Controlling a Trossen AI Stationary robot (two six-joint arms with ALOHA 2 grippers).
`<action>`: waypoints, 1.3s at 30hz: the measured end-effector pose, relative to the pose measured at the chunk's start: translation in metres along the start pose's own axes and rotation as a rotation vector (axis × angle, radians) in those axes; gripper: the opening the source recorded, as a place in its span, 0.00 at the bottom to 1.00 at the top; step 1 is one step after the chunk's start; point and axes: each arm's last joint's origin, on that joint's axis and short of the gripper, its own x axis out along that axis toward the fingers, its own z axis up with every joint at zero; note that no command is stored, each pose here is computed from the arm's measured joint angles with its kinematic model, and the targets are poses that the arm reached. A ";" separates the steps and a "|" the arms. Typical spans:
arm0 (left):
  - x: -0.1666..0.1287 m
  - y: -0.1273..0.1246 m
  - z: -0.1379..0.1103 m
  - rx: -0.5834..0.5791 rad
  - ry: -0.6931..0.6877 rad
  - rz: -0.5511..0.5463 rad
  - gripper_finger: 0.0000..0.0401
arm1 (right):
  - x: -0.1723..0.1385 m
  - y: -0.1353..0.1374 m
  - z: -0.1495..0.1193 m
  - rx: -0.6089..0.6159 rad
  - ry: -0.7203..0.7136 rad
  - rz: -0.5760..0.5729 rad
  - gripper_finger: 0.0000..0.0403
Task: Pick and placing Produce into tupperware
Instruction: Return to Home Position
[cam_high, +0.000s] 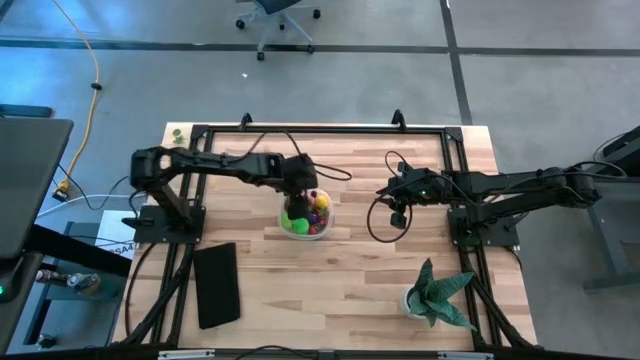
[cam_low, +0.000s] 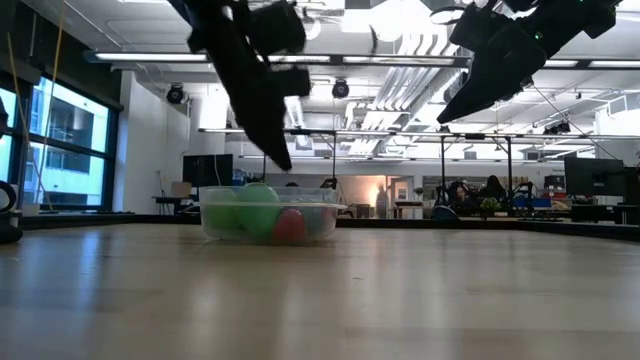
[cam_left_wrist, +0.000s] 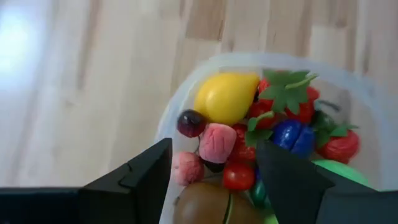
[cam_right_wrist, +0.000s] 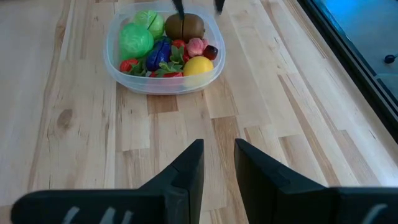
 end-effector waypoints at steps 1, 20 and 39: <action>-0.008 0.001 0.001 0.009 -0.019 0.011 0.56 | 0.000 0.000 0.000 0.000 0.000 0.000 0.20; -0.161 0.038 0.000 0.092 -0.413 0.654 0.56 | 0.000 0.000 0.000 0.000 0.001 0.000 0.20; -0.138 0.059 -0.030 -0.109 -0.186 0.281 0.56 | 0.000 0.000 0.000 -0.001 0.004 0.000 0.20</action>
